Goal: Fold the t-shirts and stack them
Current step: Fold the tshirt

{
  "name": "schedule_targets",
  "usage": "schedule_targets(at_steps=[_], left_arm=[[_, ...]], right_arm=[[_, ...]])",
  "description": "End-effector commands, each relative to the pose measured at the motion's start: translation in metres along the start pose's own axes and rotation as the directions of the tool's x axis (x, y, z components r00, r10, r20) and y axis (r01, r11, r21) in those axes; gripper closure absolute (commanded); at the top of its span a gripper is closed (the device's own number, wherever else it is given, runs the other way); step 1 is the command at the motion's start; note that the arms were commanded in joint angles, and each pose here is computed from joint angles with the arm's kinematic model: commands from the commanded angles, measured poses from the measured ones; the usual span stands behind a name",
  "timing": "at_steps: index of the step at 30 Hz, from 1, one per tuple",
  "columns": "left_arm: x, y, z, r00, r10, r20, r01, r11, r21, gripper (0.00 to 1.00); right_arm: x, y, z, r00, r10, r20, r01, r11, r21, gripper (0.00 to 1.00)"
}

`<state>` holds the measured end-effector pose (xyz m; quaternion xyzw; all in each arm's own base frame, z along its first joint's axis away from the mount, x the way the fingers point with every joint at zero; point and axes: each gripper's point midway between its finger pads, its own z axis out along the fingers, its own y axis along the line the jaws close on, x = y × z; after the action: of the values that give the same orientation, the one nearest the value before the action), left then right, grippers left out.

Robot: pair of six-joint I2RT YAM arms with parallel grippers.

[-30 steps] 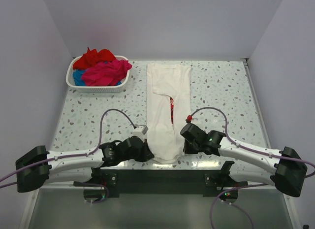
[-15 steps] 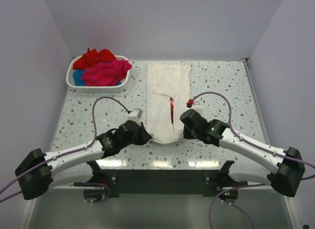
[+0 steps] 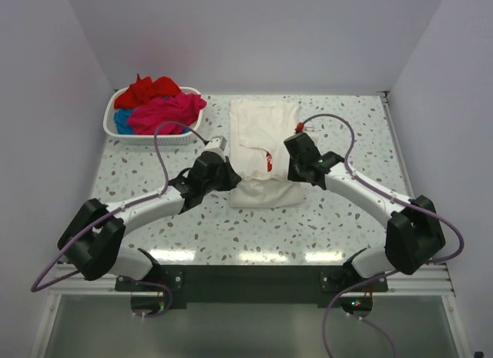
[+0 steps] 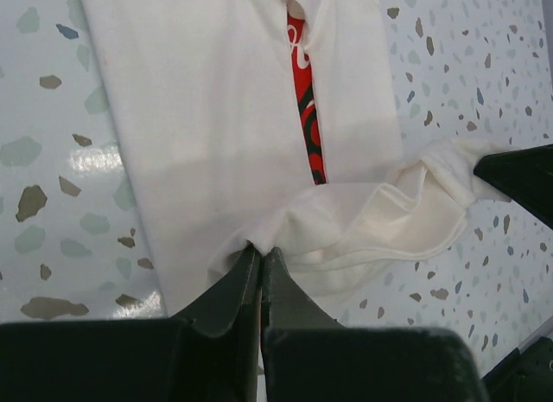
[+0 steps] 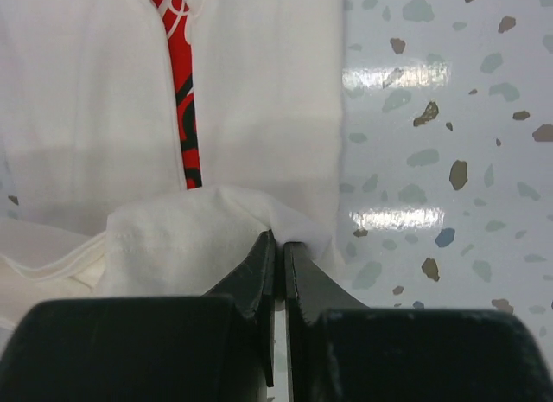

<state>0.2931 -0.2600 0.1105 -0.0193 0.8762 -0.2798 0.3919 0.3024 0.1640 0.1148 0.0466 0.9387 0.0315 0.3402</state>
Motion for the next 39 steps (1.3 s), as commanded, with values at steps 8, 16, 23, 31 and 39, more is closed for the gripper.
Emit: schedule_targets(at_steps=[8, 16, 23, 31, 39], left_arm=[[-0.061, -0.009, 0.043, 0.996, -0.033, 0.08, 0.026, 0.996, 0.082, 1.0], [-0.07, 0.003, 0.075, 0.996, -0.064, 0.054, 0.061, 0.996, 0.059, 1.0], [-0.073, 0.017, 0.091, 0.996, -0.081, 0.045, 0.079, 0.996, 0.042, 1.0], [-0.077, 0.029, 0.105, 0.993, -0.105, 0.05, 0.105, 0.994, 0.012, 1.0], [-0.11, 0.031, 0.109, 0.985, -0.135, 0.111, 0.139, 0.99, -0.031, 0.64]], right_arm=[[-0.071, 0.012, 0.037, 0.998, 0.009, 0.068, -0.008, 1.0, -0.011, 1.0], [-0.081, 0.015, 0.072, 1.0, -0.024, 0.008, 0.024, 0.999, 0.023, 1.0], [-0.079, 0.011, 0.092, 0.999, -0.03, -0.027, 0.031, 0.999, 0.044, 1.0], [-0.081, 0.006, 0.104, 0.999, -0.022, -0.041, 0.024, 0.997, 0.069, 1.0], [-0.111, 0.001, 0.11, 0.999, 0.004, -0.032, -0.001, 0.997, 0.079, 0.79]])
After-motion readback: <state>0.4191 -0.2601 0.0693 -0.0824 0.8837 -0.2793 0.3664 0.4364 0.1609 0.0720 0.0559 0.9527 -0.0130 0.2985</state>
